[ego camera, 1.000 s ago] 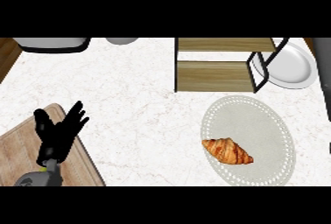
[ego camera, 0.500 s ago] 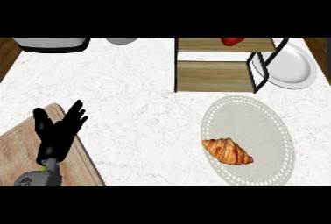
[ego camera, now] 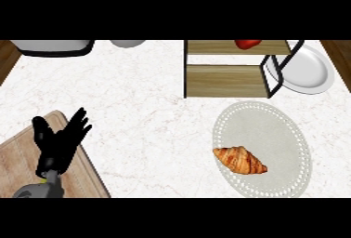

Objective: Pick the tomato from the placemat and place it in the tiered shelf

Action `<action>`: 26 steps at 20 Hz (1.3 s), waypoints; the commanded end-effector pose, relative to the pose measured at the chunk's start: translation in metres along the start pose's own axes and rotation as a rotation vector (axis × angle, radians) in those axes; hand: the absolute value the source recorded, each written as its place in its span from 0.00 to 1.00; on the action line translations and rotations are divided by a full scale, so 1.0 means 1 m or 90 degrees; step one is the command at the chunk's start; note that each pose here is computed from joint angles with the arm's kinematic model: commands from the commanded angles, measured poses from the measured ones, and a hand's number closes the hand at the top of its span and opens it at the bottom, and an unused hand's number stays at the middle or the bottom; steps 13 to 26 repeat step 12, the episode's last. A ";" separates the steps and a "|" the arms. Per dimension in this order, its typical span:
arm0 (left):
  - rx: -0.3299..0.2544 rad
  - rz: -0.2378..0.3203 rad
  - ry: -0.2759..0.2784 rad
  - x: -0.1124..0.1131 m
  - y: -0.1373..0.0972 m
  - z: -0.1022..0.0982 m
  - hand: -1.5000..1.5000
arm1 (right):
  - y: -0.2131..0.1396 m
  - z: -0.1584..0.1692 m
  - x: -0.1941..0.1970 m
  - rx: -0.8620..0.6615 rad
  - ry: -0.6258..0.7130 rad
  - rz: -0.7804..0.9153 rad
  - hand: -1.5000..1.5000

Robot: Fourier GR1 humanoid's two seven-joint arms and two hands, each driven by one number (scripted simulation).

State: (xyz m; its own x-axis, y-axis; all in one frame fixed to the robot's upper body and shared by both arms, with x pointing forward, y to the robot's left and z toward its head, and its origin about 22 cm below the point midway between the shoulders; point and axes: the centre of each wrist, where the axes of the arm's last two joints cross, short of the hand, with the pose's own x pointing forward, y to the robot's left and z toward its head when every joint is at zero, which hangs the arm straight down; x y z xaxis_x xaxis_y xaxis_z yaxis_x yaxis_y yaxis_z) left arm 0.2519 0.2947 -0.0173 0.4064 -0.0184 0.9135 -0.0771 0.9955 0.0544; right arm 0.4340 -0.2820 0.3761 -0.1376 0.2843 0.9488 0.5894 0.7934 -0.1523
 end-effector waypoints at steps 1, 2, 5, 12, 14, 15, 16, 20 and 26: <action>-0.001 0.008 0.029 -0.019 0.011 0.002 0.50 | -0.057 -0.016 -0.005 -0.077 0.029 -0.048 0.00; -0.003 -0.004 0.026 -0.019 0.000 0.004 0.50 | -0.053 -0.014 -0.009 -0.093 0.032 -0.052 0.00; 0.019 0.012 0.025 -0.023 0.004 -0.004 0.50 | -0.107 -0.021 -0.018 -0.075 0.045 -0.079 0.00; 0.012 0.016 0.034 -0.021 0.005 0.001 0.50 | -0.192 -0.022 -0.028 -0.038 0.031 -0.068 0.00; 0.012 0.016 0.034 -0.021 0.005 0.001 0.50 | -0.192 -0.022 -0.028 -0.038 0.031 -0.068 0.00; 0.012 0.016 0.034 -0.021 0.005 0.001 0.50 | -0.192 -0.022 -0.028 -0.038 0.031 -0.068 0.00; 0.012 0.016 0.034 -0.021 0.005 0.001 0.50 | -0.192 -0.022 -0.028 -0.038 0.031 -0.068 0.00; 0.012 0.016 0.034 -0.021 0.005 0.001 0.50 | -0.192 -0.022 -0.028 -0.038 0.031 -0.068 0.00; 0.012 0.016 0.034 -0.021 0.005 0.001 0.50 | -0.192 -0.022 -0.028 -0.038 0.031 -0.068 0.00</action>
